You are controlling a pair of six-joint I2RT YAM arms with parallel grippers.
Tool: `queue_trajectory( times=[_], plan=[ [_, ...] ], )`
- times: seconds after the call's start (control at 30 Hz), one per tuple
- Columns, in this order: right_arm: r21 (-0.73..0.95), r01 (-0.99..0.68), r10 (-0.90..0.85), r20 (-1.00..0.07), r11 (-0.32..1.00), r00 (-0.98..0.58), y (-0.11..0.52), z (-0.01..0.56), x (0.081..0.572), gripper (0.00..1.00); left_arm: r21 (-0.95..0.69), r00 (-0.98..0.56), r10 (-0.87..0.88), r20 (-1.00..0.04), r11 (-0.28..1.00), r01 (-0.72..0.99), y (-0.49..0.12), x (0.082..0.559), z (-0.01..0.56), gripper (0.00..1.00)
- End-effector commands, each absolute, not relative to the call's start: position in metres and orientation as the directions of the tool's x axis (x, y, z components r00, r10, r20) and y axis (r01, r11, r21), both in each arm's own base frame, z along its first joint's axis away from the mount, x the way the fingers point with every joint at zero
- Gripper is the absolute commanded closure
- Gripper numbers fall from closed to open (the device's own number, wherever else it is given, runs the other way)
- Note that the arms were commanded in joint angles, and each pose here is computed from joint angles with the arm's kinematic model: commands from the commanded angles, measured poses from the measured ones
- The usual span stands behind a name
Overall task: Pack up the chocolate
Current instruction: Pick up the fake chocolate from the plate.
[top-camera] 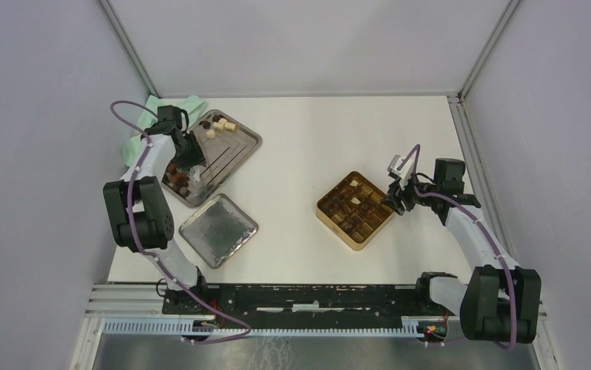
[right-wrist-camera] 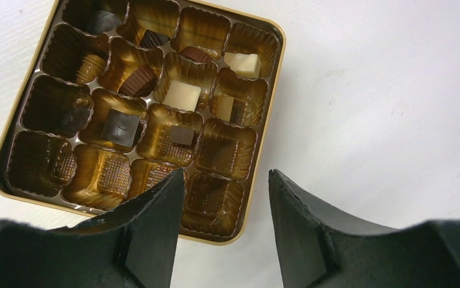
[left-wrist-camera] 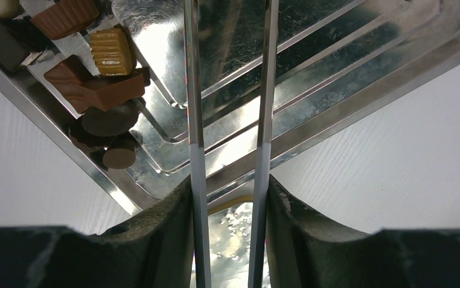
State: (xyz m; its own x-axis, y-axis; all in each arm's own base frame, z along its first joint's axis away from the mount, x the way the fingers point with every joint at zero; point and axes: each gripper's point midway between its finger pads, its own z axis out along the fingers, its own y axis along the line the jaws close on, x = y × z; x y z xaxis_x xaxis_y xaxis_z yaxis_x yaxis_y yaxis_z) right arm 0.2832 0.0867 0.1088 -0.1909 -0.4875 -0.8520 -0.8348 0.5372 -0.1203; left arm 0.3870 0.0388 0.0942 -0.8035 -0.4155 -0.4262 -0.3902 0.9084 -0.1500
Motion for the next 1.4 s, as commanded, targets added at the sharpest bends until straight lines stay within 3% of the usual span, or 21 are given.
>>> queue_trajectory(
  times=[0.0,0.27,0.73,1.17,1.37],
  plan=[
    [-0.163,-0.834,-0.501,-0.852,0.528,-0.150,0.086,0.120,0.292,0.40,-0.119,-0.801,-0.349,-0.487,0.935,-0.335,0.048,0.407,0.107,0.52],
    [-0.165,-0.833,-0.505,-0.850,0.528,-0.151,0.086,0.119,0.293,0.40,-0.096,-0.804,-0.349,-0.481,0.933,-0.348,0.052,0.409,0.102,0.54],
    [-0.167,-0.832,-0.506,-0.849,0.528,-0.150,0.085,0.119,0.293,0.40,-0.113,-0.800,-0.353,-0.485,0.932,-0.343,0.048,0.399,0.110,0.98],
    [-0.181,-0.845,-0.503,-0.857,0.503,-0.116,0.089,0.125,0.289,0.40,-0.347,-0.739,-0.418,-0.528,0.901,-0.261,0.001,0.348,0.141,0.98],
    [-0.267,-0.864,-0.466,-0.884,0.426,0.044,0.103,0.148,0.275,0.38,-0.578,-0.734,-0.424,-0.530,0.814,-0.053,-0.062,0.318,0.172,0.98]
  ],
)
